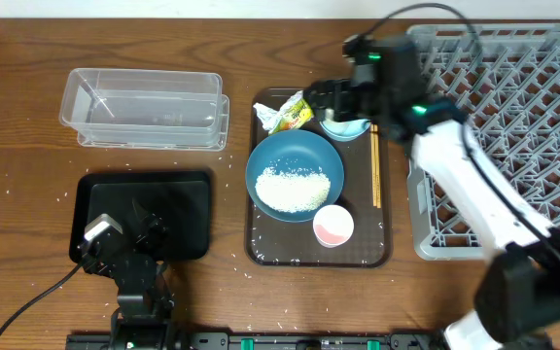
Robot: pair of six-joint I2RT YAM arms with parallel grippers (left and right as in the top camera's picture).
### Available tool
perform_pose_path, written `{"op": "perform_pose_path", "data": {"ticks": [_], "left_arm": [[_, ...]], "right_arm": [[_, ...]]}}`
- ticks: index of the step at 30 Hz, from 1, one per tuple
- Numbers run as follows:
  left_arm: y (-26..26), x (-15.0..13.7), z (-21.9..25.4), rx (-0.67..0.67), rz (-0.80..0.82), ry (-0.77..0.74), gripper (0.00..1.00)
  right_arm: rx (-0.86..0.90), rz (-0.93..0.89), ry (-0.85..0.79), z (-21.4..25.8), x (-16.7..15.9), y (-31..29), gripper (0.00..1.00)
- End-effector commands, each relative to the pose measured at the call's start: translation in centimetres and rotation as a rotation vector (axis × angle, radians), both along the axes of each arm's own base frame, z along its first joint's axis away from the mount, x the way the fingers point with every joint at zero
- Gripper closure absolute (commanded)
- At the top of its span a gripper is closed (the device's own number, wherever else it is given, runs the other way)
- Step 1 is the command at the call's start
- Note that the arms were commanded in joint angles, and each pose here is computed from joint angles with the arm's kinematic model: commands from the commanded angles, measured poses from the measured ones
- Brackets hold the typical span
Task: Sort waste into correct bins and load items into the dishwasher rack
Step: 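Reach the right gripper to the white paper cup and grasp it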
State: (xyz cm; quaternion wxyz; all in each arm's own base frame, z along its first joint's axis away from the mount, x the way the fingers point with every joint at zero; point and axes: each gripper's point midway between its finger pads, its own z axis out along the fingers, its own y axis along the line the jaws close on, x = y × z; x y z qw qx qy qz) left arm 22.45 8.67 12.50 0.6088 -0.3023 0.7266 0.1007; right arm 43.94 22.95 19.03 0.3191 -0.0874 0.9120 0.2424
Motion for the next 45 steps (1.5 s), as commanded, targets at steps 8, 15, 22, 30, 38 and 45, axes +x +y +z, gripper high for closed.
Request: {"op": "perform_pose_path", "data": {"ticks": [8, 15, 22, 30, 38, 45], "left_arm": [[0.3, -0.4, -1.5, 0.007, 0.017, 0.05, 0.02], [0.3, -0.4, -1.5, 0.008, 0.018, 0.05, 0.02], [0.3, -0.4, -1.5, 0.007, 0.017, 0.05, 0.02], [0.3, -0.4, -1.5, 0.007, 0.017, 0.05, 0.02], [0.3, -0.4, -1.5, 0.008, 0.018, 0.05, 0.02], [0.3, -0.4, -1.5, 0.008, 0.018, 0.05, 0.02]], "right_arm": [[-0.367, -0.092, 0.04, 2.9, 3.6, 1.1, 0.04], [-0.397, -0.093, 0.117, -0.9, 4.5, 1.2, 0.04], [-0.413, -0.166, 0.188, -4.8, 5.3, 1.0, 0.3], [-0.458, -0.176, 0.247, -8.2, 5.2, 0.7, 0.43], [-0.502, -0.191, 0.272, -9.8, 4.7, -0.1, 0.53], [-0.509, -0.224, 0.328, -12.3, 3.7, -0.5, 0.6]]}}
